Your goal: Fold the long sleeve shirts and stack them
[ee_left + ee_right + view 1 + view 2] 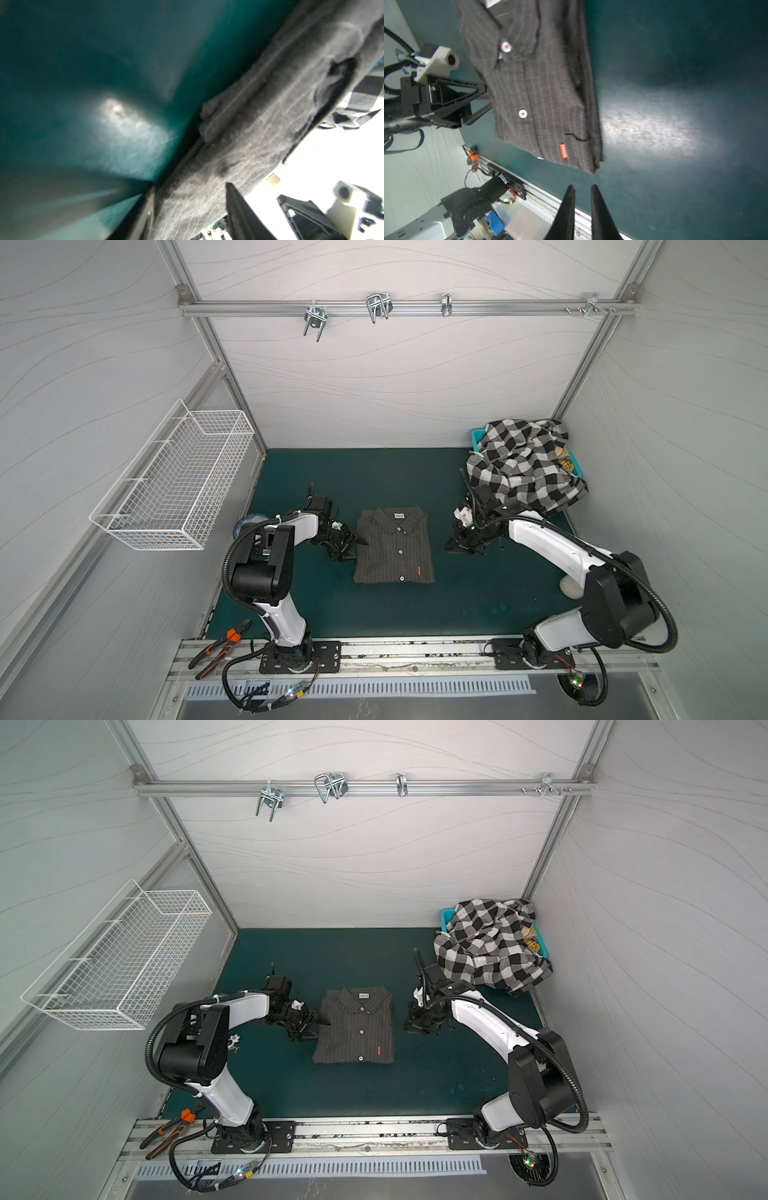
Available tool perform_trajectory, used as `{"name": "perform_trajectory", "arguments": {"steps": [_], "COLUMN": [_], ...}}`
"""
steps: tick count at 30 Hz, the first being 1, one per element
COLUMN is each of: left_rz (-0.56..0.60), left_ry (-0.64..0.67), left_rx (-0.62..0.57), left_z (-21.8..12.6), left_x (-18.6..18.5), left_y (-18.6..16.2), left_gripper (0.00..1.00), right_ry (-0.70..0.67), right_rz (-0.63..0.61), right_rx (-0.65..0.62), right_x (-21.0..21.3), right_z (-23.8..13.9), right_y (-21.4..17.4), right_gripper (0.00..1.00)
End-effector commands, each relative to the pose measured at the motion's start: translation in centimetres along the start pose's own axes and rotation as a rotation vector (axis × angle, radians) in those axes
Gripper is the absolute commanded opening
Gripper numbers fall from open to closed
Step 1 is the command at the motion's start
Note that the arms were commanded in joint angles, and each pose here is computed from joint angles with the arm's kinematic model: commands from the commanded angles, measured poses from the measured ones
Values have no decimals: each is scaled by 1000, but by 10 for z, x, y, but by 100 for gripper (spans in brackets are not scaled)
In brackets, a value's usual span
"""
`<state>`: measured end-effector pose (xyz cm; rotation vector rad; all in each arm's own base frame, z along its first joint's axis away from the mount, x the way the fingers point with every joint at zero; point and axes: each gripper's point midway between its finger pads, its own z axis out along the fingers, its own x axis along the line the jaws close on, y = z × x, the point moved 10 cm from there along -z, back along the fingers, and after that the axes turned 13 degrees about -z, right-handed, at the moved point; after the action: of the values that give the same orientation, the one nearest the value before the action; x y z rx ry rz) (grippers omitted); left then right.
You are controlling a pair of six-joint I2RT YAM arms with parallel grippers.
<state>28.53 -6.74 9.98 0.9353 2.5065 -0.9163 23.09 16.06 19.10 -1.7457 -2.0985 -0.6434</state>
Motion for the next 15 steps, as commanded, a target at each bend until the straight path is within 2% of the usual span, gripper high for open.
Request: {"name": "perform_trajectory", "arguments": {"steps": [1,15], "left_rz": [9,18], "left_ry": [28,19], "left_rx": [-54,-37], "left_z": [15,29], "left_x": [5,-8], "left_y": [16,18], "left_gripper": [51,21], "right_ry": [30,37], "right_rz": [28,62], "right_rx": [-2,4], "right_x": [-8,-28], "right_z": [-8,-2], "right_y": [-6,-10], "right_gripper": [17,17]}}
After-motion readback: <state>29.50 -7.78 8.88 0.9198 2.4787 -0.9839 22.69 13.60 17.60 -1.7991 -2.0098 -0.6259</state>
